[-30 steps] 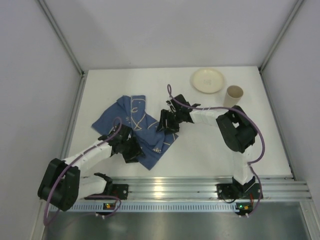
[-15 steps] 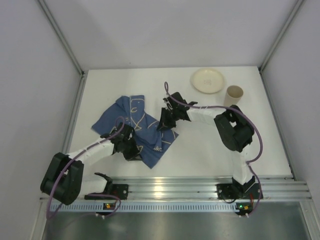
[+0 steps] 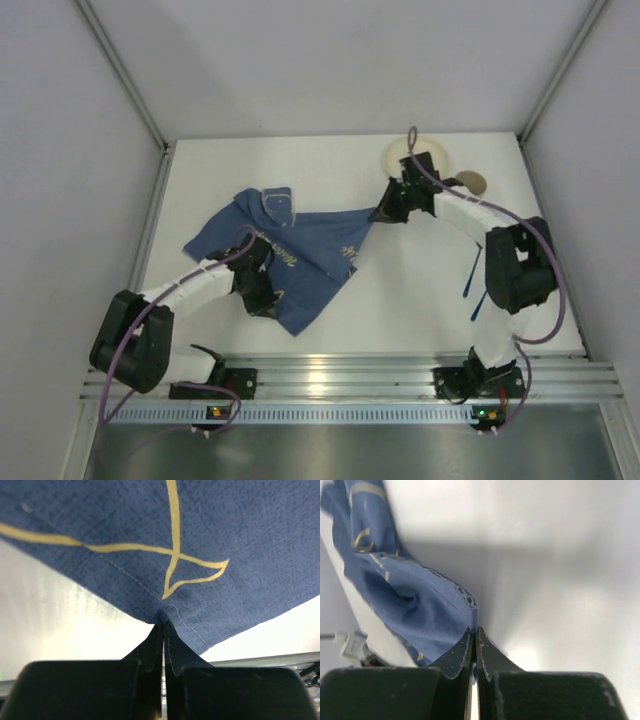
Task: Set the dinner table for one person
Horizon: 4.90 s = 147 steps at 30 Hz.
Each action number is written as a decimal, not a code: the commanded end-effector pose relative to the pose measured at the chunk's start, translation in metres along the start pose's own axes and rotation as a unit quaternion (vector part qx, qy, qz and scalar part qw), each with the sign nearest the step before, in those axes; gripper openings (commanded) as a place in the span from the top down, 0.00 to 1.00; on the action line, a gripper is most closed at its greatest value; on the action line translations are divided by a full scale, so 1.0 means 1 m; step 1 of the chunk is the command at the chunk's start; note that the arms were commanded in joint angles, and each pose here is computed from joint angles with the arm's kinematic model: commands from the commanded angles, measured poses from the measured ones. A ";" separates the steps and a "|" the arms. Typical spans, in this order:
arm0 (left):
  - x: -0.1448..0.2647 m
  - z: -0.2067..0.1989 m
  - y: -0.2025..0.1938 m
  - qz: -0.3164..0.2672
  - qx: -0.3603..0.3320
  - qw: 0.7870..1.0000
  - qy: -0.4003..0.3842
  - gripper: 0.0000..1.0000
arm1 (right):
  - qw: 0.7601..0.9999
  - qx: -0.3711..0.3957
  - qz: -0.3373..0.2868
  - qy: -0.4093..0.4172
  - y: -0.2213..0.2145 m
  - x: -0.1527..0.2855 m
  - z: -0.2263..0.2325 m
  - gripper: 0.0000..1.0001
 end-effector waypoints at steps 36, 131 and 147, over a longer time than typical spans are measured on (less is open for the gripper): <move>0.083 0.063 0.051 0.014 0.046 0.973 0.226 1.00 | 0.972 -0.113 0.058 -0.198 -0.174 0.157 -0.171 0.98; 0.103 -0.128 0.134 -0.167 -0.172 0.966 -0.094 0.12 | 0.949 0.053 -0.121 -0.287 0.161 0.098 -0.081 0.79; 0.095 -0.128 0.134 -0.153 -0.165 0.970 -0.094 0.12 | 0.932 0.127 -0.186 -0.283 0.136 0.176 0.009 1.00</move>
Point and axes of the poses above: each gripper's point midway between its finger pads, its own x axis back along the fingers, its own z axis along the line the jaws close on, y = z × x, the point moved 7 cm from there along x, back along the fingers, and after that the axes turned 6 degrees about -x, right-handed, at the moved point
